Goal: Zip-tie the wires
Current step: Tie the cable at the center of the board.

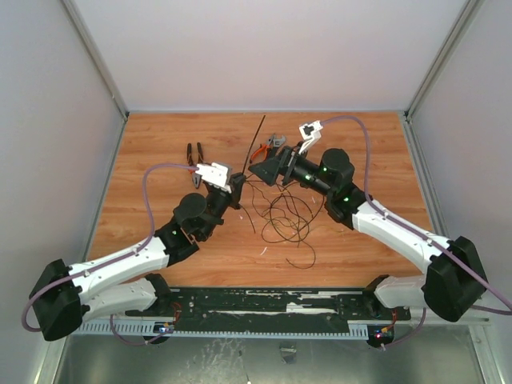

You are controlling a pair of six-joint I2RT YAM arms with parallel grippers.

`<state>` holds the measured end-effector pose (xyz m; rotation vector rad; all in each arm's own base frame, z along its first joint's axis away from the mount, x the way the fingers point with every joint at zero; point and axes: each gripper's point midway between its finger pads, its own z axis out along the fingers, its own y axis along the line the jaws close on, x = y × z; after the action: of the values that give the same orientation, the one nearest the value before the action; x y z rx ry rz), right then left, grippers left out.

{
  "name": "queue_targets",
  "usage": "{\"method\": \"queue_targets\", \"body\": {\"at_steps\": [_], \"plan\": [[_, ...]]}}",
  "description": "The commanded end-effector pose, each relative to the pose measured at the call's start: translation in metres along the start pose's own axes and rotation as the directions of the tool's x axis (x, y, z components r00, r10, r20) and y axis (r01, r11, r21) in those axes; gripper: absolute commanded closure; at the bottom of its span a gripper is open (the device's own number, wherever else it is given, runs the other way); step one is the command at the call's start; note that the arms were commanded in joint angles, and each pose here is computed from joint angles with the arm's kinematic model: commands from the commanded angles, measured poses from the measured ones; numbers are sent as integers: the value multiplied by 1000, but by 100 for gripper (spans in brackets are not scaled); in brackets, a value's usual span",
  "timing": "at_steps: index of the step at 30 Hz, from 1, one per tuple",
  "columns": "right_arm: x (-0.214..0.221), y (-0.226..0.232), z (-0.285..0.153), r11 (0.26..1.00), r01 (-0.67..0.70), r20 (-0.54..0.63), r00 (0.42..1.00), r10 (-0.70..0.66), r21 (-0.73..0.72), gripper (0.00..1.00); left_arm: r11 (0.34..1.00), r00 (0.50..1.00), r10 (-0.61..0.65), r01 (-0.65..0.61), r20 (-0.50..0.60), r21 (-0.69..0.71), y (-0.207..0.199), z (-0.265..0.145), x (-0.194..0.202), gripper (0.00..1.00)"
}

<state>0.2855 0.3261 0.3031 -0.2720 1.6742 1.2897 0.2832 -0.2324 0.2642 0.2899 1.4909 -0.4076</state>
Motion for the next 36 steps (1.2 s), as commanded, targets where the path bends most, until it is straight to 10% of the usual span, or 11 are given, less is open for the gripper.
{"method": "queue_targets", "body": {"at_steps": [1, 18, 27, 36], "plan": [[-22, 28, 9, 997, 2, 65, 998, 4, -79, 26, 999, 1000, -5, 4, 13, 36, -10, 4, 0, 100], [0, 8, 29, 999, -27, 10, 1000, 28, -36, 52, 998, 999, -5, 2, 37, 65, -23, 8, -10, 100], [10, 6, 31, 1000, -8, -19, 1000, 8, -27, 100, 998, 1000, 0, -2, 31, 68, -25, 8, -7, 100], [-44, 20, 38, 991, 131, 46, 990, -132, 28, 100, 997, 1000, -18, 19, -17, 73, -25, 2, 18, 100]]}}
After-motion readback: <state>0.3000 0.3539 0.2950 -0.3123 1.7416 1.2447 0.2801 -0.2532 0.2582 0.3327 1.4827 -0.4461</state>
